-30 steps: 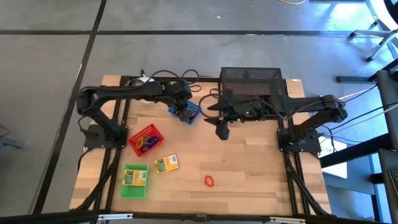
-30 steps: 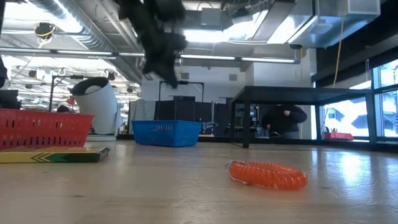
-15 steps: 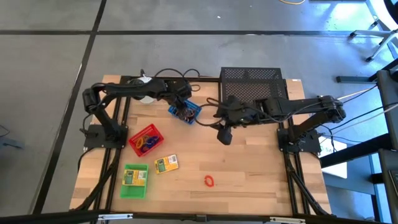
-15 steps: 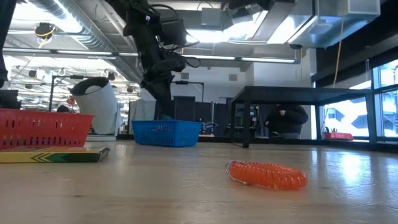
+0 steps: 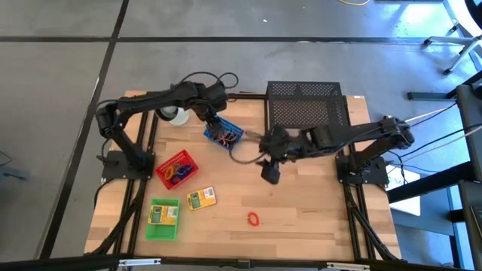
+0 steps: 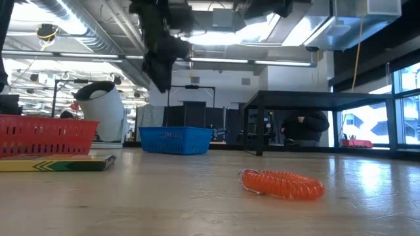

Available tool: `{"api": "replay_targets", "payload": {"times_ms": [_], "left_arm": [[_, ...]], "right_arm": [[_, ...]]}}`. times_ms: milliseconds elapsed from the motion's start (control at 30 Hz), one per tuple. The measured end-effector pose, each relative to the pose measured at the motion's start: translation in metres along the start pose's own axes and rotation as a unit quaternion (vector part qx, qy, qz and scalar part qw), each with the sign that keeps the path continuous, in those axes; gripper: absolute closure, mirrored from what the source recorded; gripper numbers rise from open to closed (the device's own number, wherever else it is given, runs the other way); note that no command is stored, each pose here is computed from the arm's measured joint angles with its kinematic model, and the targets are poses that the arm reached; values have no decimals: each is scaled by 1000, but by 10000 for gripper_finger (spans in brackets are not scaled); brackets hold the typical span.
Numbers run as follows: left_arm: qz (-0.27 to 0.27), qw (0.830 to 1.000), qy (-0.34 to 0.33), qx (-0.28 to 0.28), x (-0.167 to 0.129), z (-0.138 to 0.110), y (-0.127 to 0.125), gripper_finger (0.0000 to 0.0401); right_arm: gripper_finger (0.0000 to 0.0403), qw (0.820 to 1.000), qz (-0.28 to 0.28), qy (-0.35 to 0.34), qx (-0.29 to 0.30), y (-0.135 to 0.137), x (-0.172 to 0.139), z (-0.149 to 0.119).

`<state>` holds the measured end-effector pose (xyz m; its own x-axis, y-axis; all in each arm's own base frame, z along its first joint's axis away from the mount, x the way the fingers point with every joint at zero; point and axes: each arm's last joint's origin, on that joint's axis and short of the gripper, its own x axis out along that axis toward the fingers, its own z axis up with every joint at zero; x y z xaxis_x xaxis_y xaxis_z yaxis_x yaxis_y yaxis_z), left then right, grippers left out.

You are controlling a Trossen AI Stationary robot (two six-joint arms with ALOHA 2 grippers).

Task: Pick & Place Office Desk Supplies
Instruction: Put the orange spring keychain into the red bin

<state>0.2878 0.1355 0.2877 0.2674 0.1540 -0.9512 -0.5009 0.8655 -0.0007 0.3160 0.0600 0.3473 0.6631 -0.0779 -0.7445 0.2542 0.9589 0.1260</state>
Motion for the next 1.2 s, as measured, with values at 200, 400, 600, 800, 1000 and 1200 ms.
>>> {"api": "replay_targets", "payload": {"times_ms": [200,400,600,800,1000,1200], "left_arm": [[-6,999,3,40,-42,-19,-3,216],[-35,998,-4,45,-84,-51,-7,216],[-62,993,-68,66,-118,-74,-15,216],[-82,987,-116,78,-134,-82,-26,216],[-96,982,-135,95,-137,-83,-36,216],[-94,982,-135,93,-136,-83,-42,216]], "right_arm": [[186,995,28,91,-28,13,37,-37],[186,985,139,90,-52,38,75,-75],[186,981,138,48,-129,63,102,-104],[186,977,129,82,-148,75,134,-127],[186,976,126,105,-142,78,154,-141],[186,967,139,94,-192,85,164,-149]]}}
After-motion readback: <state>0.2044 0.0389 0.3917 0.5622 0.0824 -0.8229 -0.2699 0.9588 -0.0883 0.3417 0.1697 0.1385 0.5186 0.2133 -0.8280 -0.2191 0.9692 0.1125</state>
